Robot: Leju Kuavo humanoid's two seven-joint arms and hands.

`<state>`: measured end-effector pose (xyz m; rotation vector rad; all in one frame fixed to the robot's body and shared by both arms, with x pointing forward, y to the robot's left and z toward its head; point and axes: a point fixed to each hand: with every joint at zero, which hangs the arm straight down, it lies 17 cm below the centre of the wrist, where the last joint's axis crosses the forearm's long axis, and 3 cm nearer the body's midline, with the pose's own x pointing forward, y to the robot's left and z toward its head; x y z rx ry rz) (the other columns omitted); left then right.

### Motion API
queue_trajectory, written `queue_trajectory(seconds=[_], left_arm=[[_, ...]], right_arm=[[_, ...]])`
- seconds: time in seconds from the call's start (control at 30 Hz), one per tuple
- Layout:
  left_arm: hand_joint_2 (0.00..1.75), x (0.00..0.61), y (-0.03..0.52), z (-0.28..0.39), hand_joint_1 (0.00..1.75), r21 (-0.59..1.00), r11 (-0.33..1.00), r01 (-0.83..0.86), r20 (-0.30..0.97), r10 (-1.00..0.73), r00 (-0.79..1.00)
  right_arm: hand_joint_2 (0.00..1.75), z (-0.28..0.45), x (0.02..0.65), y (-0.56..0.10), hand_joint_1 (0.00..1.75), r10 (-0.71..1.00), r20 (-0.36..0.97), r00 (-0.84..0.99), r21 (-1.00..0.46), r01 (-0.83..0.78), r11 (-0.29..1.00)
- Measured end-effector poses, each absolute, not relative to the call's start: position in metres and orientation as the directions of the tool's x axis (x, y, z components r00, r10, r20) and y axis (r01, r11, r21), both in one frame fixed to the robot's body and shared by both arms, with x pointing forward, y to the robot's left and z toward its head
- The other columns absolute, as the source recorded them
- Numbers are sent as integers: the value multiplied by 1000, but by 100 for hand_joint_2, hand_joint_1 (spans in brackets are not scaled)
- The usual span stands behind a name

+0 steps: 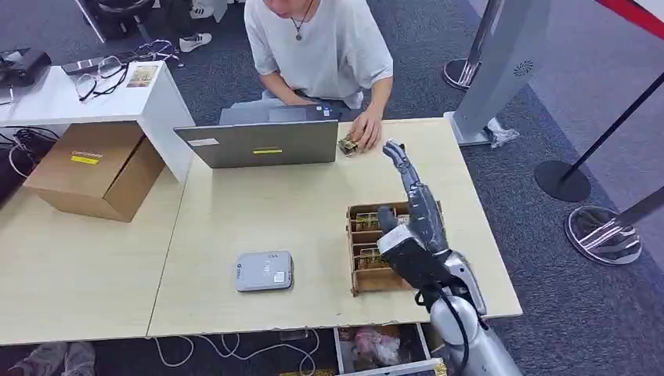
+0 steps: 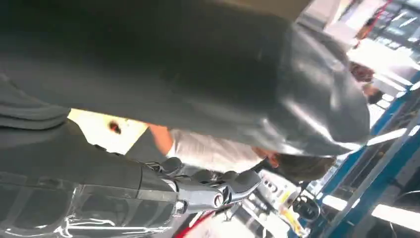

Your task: Pass the card to the sensor for recognition and then transmit it.

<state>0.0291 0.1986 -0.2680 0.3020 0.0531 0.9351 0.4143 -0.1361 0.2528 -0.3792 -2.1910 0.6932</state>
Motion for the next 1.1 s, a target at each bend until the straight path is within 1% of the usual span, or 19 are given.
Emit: queue_trajectory(seconds=[0.37, 0.57, 0.7, 0.73, 0.93, 1.1], left_arm=[[0, 24, 204, -270, 0, 272, 550, -790, 92, 802, 590], [0, 23, 205, -270, 0, 273, 545, -793, 95, 805, 586], [0, 23, 205, -270, 0, 272, 539, -797, 95, 810, 579], [0, 22, 205, -270, 0, 273, 537, -798, 95, 811, 577], [0, 21, 206, -270, 0, 278, 531, -801, 99, 813, 574], [0, 21, 207, -270, 0, 281, 526, -803, 101, 816, 570]], right_arm=[[0, 203, 401, -172, 0, 682, 487, -546, -769, 103, 631], [0, 188, 393, -187, 0, 719, 465, -517, -802, 99, 590], [0, 171, 384, -200, 0, 765, 418, -490, -847, 93, 523], [175, 166, 381, -205, 0, 772, 413, -483, -854, 88, 512], [175, 140, 367, -238, 0, 825, 344, -448, -910, 58, 410], [175, 131, 364, -249, 0, 847, 303, -436, -933, 45, 357]])
